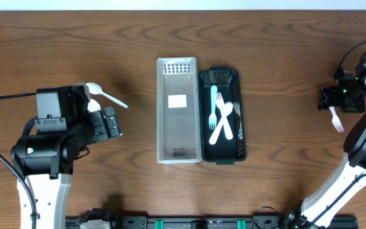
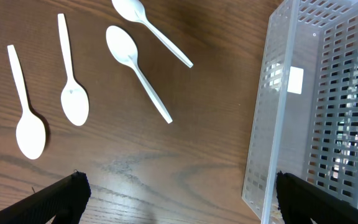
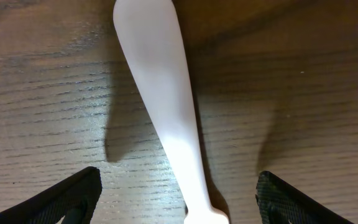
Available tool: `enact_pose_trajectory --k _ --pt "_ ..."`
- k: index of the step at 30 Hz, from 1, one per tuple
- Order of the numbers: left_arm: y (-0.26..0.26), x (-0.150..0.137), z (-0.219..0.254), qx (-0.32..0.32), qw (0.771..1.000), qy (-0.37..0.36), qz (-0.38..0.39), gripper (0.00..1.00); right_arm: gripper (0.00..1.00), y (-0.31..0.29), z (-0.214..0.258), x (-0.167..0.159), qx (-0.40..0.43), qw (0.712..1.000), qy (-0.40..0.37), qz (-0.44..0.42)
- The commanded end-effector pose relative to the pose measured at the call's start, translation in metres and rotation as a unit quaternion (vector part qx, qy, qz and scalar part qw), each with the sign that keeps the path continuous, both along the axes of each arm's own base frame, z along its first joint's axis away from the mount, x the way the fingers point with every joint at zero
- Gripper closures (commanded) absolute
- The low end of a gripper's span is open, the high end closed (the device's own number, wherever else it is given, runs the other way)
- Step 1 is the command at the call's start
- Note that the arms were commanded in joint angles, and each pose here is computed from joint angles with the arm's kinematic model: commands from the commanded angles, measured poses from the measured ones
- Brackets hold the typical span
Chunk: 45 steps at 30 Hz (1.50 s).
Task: Pack container
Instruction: 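Move the right gripper to the last white fork and grasp it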
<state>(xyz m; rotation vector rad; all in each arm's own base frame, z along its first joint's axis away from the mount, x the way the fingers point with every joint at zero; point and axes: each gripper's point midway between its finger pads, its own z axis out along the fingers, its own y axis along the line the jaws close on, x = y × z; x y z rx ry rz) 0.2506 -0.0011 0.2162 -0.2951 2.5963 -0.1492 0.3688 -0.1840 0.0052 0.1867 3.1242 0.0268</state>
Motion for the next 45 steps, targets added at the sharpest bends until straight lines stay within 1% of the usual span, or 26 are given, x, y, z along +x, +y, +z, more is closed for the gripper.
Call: enact_pose_trajectory --k 1,9,11,13,26,32,37,39,45 --pt "0.003 0.002 0.004 0.004 1.000 -0.005 0.004 0.02 0.17 0.001 -0.012 -0.005 0.015 1.000 0.013 0.001" --pt "0.003 0.001 0.004 0.004 1.000 -0.005 0.004 0.02 0.18 0.000 -0.012 -0.006 0.014 1.000 0.012 -0.002" --pt "0.003 0.001 0.005 0.004 1.000 -0.005 0.004 0.02 0.22 -0.001 -0.012 -0.007 0.014 1.000 0.013 -0.004" --pt "0.003 0.001 0.005 0.004 1.000 -0.005 0.004 0.02 0.23 -0.001 -0.012 -0.008 0.015 1.000 0.014 -0.005" --pt "0.003 0.001 0.005 0.004 1.000 -0.005 0.004 0.02 0.20 0.004 -0.025 -0.020 0.023 0.999 0.029 -0.010" --pt "0.003 0.001 0.004 0.004 1.000 -0.005 0.004 0.02 0.21 0.004 -0.034 -0.029 0.015 0.999 0.042 -0.027" --pt "0.003 0.001 0.004 0.004 1.000 -0.005 0.004 0.02 0.24 0.003 -0.035 -0.030 0.012 0.999 0.043 -0.031" --pt "0.003 0.001 0.004 0.004 1.000 -0.005 0.004 0.02 0.29 0.003 -0.035 -0.030 0.012 0.999 0.043 -0.031" --pt "0.003 0.001 0.004 0.004 1.000 -0.005 0.004 0.02 0.51 0.004 -0.035 -0.029 0.014 0.998 0.042 -0.032"
